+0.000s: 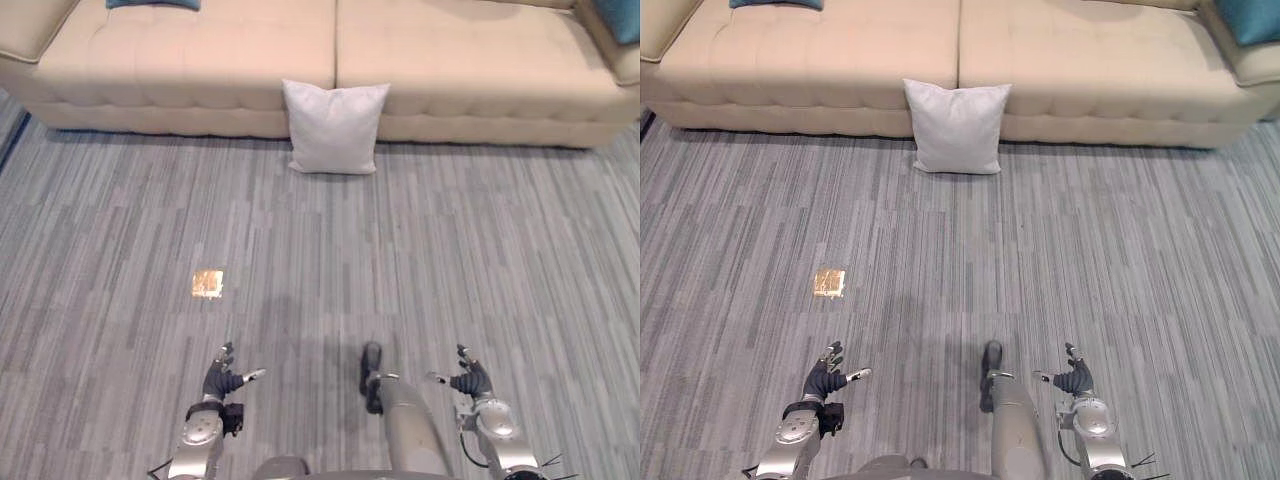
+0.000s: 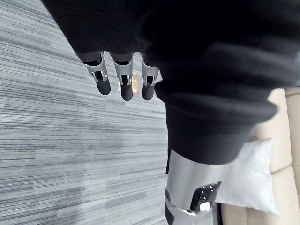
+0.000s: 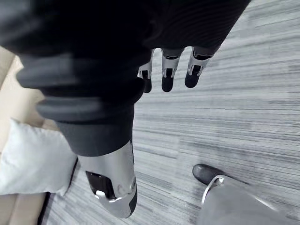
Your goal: Pick up cushions and gather them together orderly.
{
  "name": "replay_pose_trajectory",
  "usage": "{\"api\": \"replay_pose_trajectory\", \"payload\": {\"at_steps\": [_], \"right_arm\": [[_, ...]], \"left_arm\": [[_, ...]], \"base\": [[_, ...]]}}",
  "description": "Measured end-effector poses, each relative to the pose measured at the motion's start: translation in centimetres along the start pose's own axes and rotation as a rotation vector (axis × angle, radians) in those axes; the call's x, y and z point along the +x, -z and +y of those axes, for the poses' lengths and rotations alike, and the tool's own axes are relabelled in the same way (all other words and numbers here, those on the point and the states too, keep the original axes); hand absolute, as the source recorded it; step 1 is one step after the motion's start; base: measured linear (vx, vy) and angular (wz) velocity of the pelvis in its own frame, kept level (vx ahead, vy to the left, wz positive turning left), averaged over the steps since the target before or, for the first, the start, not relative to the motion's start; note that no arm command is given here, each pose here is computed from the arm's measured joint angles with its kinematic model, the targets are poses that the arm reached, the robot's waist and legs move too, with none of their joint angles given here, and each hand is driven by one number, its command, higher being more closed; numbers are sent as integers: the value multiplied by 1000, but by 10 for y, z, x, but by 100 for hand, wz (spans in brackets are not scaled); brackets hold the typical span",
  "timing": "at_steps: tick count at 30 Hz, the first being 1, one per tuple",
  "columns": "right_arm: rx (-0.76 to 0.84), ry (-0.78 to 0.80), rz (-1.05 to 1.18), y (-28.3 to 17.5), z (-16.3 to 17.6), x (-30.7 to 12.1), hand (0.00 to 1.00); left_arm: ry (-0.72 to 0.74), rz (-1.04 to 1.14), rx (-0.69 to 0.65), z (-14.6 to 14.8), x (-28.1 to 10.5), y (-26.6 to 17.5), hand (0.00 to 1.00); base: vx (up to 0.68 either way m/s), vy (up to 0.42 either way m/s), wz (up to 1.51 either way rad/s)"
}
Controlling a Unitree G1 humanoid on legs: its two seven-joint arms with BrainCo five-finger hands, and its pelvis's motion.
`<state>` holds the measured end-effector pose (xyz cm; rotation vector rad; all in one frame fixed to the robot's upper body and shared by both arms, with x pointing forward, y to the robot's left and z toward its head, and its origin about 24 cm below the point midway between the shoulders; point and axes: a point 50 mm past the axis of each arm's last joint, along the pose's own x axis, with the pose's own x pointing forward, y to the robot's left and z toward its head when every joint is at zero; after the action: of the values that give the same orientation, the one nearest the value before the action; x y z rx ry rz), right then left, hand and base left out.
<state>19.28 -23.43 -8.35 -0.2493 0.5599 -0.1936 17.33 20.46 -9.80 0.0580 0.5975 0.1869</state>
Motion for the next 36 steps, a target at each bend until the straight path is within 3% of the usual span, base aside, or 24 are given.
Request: {"api": "replay_pose_trajectory", "payload": {"at_steps": [8,18,27,36], "right_arm": [[63,22,-43,-12,3,5,0],[85,17,71,15,16,-5,0],[66,-28,118,29,25,-13,0],[114,24,106,27,19,-14,0]], "left_arm": [[4,5,-1,0,1,0,0],[-28,61,8,10,-6,15,0],[-39,122,34,14,-8,29,0],[7,128,-35,-18,-5,27,0]], "base": [[552,-40,-30],[625,236,-17],[522,-59,26],[456,-181,19]]}}
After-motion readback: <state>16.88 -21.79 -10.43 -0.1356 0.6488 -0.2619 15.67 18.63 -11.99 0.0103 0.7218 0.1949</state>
